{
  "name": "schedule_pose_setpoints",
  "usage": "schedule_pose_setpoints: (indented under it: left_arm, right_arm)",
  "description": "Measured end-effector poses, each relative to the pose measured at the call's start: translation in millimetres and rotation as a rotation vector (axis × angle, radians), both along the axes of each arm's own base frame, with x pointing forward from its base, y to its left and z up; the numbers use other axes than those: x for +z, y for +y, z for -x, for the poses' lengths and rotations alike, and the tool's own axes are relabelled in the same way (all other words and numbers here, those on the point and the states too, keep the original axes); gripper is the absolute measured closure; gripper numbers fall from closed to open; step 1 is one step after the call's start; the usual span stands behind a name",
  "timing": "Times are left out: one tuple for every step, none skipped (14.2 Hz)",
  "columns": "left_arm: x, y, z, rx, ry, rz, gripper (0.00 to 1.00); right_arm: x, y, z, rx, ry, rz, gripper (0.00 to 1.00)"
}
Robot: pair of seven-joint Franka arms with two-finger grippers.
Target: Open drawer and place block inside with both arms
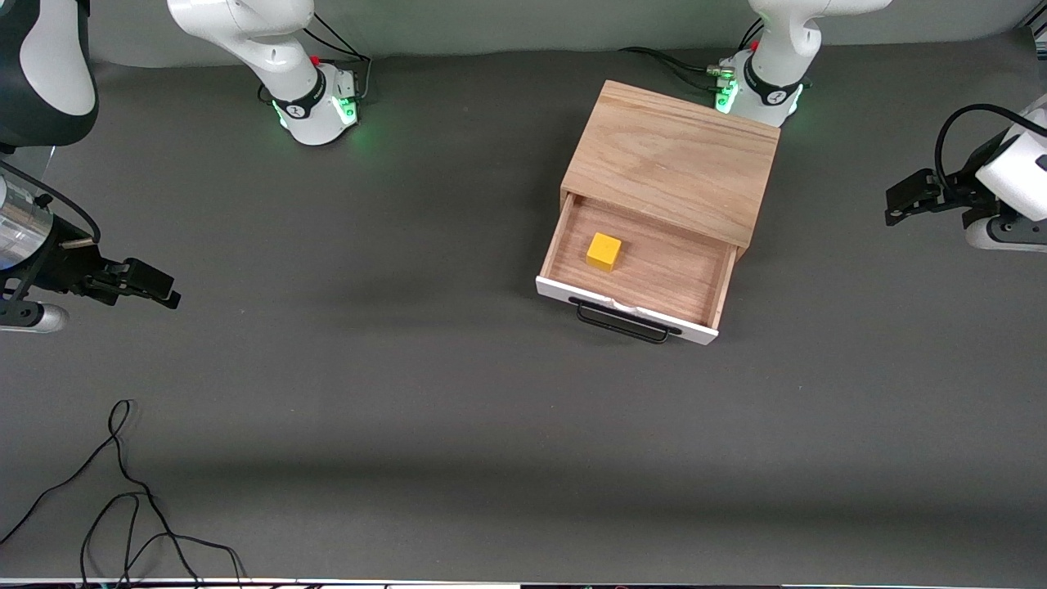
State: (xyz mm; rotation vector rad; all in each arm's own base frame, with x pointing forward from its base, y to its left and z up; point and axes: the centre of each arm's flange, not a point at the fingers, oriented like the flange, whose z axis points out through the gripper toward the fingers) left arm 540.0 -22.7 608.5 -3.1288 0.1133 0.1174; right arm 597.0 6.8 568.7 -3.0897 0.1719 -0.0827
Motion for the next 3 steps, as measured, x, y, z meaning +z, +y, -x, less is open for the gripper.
schedule_pose_setpoints:
  left_arm:
    - [0.0,0.0,0.0,0.000,0.000,0.000,0.00]
    - [0.0,0.0,0.0,0.000,0.000,0.000,0.00]
    - [0.0,0.0,0.0,0.000,0.000,0.000,0.00]
  right_arm:
    - [-0.7,0.3,0.4,0.001,0.005,0.000,0.00]
    - [-1.2,0.5,0.8,0.002,0.010,0.000,0.00]
    - [-1.5,0.7,1.0,0.003,0.012,0.000,0.00]
